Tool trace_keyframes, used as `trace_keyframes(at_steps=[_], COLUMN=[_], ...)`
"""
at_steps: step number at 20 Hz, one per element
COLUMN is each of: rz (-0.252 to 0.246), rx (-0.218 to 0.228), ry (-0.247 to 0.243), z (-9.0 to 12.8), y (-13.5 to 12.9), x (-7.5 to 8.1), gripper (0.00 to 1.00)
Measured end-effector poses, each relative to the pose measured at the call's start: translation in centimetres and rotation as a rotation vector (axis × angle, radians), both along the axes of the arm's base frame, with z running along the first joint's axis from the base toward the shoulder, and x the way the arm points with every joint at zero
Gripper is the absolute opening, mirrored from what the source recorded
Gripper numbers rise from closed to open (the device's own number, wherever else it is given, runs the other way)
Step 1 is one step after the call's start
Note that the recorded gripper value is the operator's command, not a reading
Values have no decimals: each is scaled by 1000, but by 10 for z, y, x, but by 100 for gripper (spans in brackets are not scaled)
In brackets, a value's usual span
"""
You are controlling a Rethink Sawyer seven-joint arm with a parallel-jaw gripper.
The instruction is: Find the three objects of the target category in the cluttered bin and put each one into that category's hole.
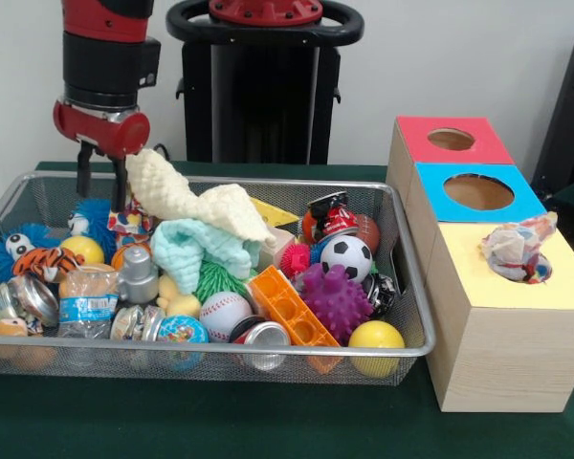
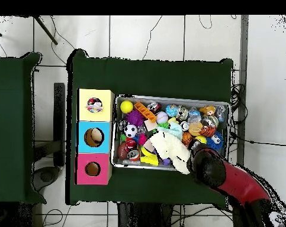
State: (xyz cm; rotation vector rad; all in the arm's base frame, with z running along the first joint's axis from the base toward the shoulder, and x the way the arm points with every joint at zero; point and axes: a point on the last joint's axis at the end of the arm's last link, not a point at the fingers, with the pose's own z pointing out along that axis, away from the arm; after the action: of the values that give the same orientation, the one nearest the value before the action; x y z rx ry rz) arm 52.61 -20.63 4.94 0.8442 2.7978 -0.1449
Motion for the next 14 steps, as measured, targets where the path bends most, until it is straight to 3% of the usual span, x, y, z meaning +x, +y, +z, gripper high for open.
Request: trace_keyframes(at_steps=[6, 14], rz=[1, -5], rx=[-12, 16], ry=[-5, 28], z=[-16, -29], y=[11, 24], x=[-14, -28], gripper=[100, 100])
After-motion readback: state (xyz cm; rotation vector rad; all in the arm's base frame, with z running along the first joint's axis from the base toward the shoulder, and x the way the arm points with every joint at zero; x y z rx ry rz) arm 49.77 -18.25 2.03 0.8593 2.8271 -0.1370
